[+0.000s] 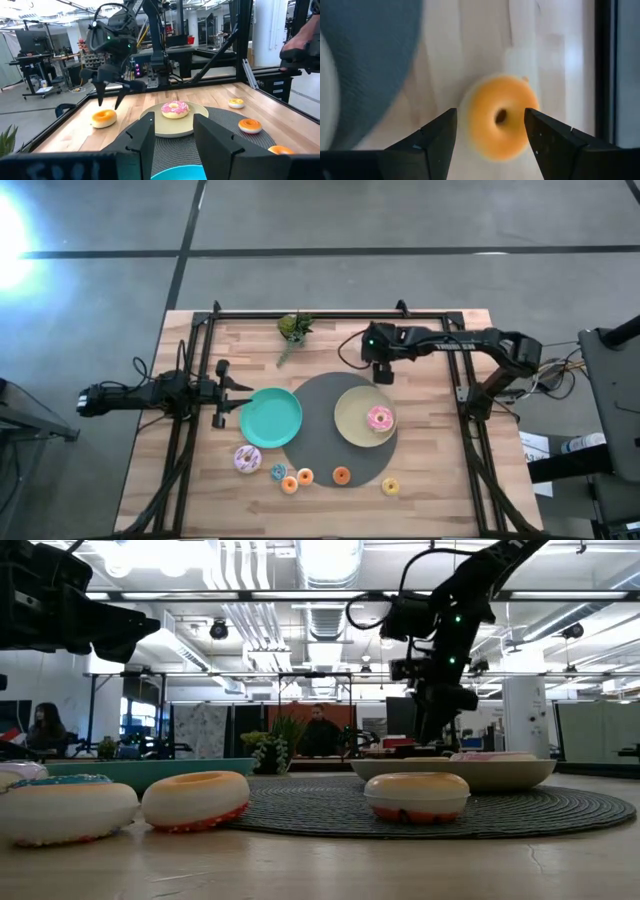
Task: Pick & Place donuts
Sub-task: Put the black doughnut on the light brown plate
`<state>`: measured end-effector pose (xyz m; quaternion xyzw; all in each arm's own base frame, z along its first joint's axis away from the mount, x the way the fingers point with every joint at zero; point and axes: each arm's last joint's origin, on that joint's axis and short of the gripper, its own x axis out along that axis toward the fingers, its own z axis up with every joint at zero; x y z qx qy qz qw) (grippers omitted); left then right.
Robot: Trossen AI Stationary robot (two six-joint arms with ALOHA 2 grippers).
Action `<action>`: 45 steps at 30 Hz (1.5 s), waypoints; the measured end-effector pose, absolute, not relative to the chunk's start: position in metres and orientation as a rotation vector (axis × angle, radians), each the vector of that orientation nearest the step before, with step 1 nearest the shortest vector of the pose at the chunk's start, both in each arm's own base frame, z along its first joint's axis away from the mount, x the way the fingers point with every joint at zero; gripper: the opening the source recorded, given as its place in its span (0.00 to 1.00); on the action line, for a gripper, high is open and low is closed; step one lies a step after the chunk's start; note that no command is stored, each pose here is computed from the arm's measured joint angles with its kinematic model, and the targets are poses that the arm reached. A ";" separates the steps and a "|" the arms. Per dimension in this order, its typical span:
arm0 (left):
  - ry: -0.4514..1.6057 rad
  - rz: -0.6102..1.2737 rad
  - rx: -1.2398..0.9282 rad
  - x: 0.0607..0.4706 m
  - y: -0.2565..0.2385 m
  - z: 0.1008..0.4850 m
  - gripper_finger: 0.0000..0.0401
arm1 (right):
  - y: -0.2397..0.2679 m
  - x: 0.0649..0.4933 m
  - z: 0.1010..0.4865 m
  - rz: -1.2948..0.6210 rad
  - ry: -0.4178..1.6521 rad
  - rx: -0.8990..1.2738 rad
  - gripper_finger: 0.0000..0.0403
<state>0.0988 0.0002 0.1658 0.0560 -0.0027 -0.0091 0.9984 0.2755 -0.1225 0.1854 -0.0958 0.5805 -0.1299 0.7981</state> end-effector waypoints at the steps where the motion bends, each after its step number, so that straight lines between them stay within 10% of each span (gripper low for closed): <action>1: -0.005 -0.018 0.112 0.099 0.000 0.166 0.28 | -0.122 0.277 0.184 -0.268 1.244 -0.198 0.56; 36: -0.004 -0.018 0.112 0.099 0.000 0.166 0.28 | -0.131 0.296 0.136 -0.544 1.305 0.156 0.55; 45: -0.002 -0.018 0.112 0.099 0.000 0.166 0.28 | -0.142 0.291 0.143 -0.678 1.199 0.465 0.24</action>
